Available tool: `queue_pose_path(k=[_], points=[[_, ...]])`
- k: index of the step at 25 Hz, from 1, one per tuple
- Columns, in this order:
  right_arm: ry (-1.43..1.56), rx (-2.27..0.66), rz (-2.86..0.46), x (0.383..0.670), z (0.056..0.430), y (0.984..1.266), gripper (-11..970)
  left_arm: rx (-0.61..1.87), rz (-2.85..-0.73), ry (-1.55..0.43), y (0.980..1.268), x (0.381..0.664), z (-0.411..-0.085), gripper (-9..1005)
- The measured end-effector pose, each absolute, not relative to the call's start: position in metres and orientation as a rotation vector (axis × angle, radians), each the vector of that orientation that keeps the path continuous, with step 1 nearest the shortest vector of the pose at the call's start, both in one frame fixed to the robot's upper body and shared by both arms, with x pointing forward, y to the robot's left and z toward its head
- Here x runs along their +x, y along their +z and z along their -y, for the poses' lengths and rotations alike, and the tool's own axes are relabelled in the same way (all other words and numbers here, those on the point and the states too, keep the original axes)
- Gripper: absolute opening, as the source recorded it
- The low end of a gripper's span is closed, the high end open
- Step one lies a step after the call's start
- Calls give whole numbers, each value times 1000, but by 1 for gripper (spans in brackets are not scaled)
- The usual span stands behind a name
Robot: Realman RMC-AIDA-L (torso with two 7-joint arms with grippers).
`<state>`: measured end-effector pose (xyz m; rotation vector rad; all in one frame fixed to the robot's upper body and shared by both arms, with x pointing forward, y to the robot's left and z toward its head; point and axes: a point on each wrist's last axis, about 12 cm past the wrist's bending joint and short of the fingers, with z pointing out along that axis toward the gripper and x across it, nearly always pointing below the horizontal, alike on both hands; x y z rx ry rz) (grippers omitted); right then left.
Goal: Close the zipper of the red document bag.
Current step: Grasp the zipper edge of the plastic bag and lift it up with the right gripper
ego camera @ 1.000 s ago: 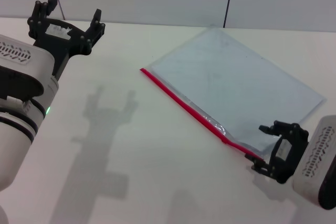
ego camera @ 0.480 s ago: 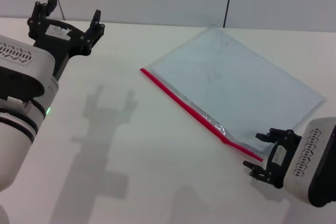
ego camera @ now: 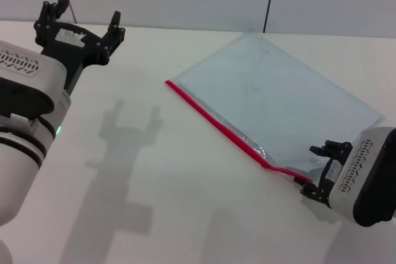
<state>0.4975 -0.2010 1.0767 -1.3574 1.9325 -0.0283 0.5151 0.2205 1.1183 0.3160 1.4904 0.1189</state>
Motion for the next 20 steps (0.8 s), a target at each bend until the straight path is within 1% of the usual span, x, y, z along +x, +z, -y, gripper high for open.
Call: queue_pose_path(k=[8, 14, 20], points=[[-37, -1319, -1917, 506, 199, 1079, 646, 316, -1488, 115, 1119, 515, -219, 825], [-33, -1312, -1935, 509, 199, 1075, 645, 322, -1487, 107, 1119, 515, -216, 821], [-39, -1301, -1951, 513, 202, 1073, 570, 323, -1487, 106, 1119, 515, -216, 817]])
